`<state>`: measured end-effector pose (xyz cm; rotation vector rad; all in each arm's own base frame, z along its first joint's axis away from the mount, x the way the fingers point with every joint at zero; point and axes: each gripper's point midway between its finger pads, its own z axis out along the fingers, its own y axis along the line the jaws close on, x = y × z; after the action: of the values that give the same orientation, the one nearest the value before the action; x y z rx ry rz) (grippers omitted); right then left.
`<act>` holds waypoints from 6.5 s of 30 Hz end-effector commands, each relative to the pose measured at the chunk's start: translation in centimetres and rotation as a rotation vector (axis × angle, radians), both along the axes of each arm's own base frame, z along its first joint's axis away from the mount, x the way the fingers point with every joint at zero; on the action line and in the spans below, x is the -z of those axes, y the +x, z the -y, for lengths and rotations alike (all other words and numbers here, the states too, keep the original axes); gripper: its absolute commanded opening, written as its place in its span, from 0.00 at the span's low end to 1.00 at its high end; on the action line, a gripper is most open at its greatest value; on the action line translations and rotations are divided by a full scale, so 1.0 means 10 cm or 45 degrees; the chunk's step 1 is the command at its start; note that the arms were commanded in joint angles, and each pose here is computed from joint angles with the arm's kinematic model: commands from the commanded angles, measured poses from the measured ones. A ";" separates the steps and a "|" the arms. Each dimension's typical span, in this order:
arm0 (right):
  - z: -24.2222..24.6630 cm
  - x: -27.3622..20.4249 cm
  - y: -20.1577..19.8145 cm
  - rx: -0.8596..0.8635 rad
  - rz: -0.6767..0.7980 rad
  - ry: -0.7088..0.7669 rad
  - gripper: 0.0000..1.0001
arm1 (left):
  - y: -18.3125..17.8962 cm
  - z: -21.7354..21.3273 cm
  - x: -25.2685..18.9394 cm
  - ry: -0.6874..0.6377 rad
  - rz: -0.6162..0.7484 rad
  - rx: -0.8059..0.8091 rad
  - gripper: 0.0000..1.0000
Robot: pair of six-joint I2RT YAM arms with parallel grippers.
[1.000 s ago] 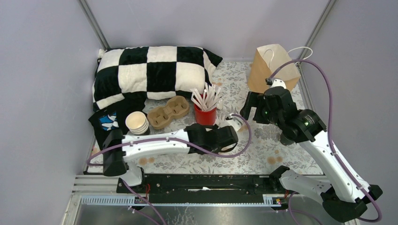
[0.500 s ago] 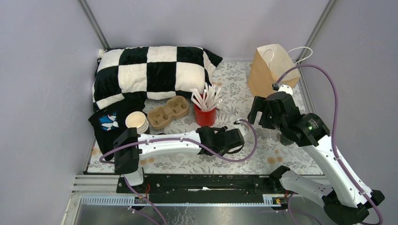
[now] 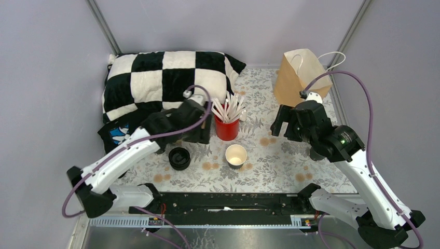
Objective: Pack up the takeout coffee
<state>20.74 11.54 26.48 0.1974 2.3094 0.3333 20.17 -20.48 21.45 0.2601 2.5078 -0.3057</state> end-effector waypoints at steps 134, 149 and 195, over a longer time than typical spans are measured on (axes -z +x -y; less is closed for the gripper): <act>-2.04 -1.86 0.10 -1.000 0.235 1.334 1.00 | -0.07 0.52 -2.80 -1.898 -0.133 0.522 0.07; -2.09 -1.84 0.14 -1.009 0.213 1.359 0.94 | -0.07 0.52 -2.76 -1.900 -0.137 0.506 0.07; -1.39 0.67 -0.58 -0.771 -0.360 -0.593 0.74 | -0.02 -0.07 -0.52 -0.981 -0.368 -0.217 0.92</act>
<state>13.14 27.56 19.43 -0.7542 2.6766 0.2874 20.05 -20.17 26.93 -0.3611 2.4655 -1.2957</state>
